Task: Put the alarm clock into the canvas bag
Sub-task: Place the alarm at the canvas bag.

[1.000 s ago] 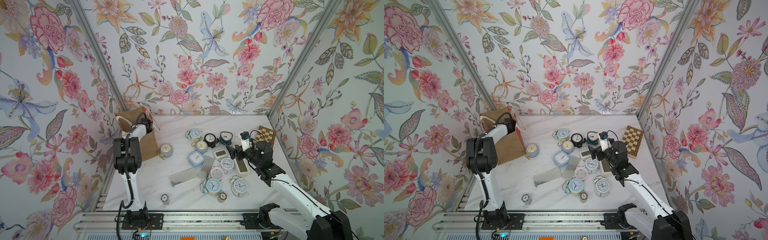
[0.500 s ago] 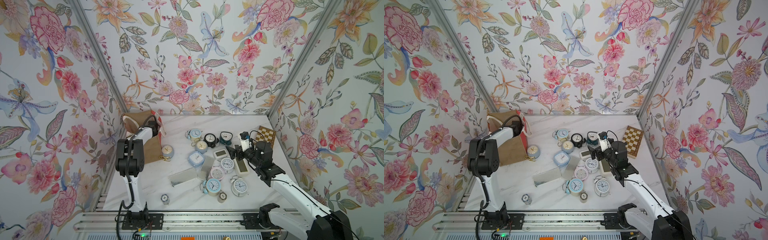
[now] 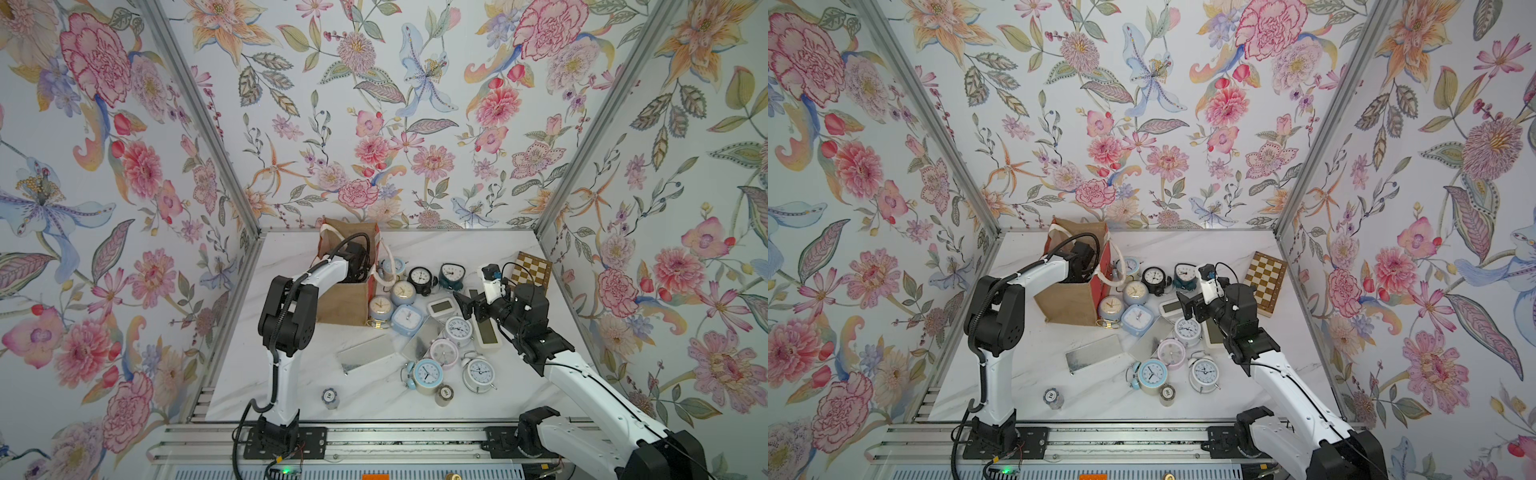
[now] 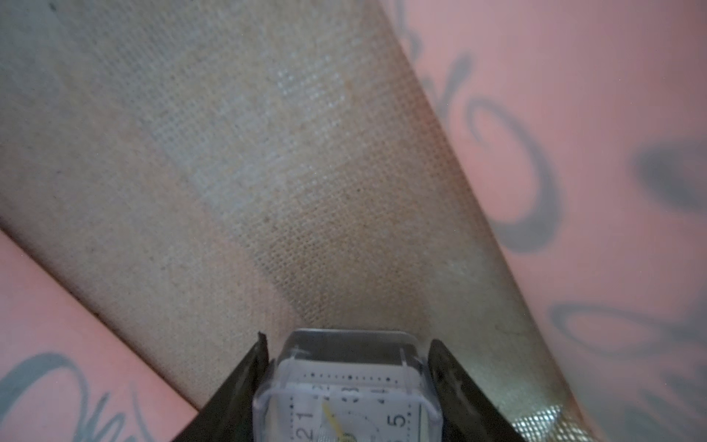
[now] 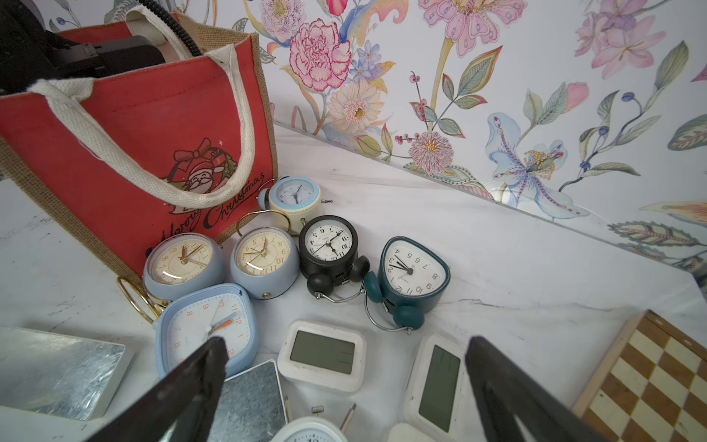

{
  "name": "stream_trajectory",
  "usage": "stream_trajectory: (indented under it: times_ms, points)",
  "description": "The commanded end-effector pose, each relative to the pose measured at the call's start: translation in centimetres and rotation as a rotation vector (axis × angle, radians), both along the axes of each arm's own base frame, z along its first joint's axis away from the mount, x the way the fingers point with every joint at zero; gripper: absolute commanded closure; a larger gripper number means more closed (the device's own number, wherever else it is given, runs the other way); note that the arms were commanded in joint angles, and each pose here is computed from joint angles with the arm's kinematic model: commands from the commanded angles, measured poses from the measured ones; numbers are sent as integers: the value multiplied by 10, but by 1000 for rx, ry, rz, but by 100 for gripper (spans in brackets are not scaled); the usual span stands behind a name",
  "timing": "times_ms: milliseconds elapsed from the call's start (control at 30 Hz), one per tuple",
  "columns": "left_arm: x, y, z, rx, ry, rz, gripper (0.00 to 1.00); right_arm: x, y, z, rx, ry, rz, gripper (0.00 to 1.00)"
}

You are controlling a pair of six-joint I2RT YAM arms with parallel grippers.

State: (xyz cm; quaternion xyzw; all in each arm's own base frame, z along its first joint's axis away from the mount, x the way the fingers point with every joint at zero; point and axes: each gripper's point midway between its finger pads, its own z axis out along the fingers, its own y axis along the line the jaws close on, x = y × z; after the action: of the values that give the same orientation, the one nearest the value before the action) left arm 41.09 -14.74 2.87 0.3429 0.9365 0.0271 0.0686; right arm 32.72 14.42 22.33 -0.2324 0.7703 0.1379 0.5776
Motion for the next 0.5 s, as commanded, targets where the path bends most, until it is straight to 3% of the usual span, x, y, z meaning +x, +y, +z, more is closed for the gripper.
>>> stream_trajectory:
  times_ms: [0,33,100,467]
  points:
    - [7,-1,12,7,-15,53,26,-3,0,8,-14,-20,-1,1]
    - [10,-3,19,2,-32,58,15,-3,0,8,-13,-19,-1,1]
    - [16,-6,37,-23,-67,63,8,-3,0,10,-11,-20,0,1]
    - [47,-10,151,-98,-315,107,6,-3,9,33,18,-37,14,1]
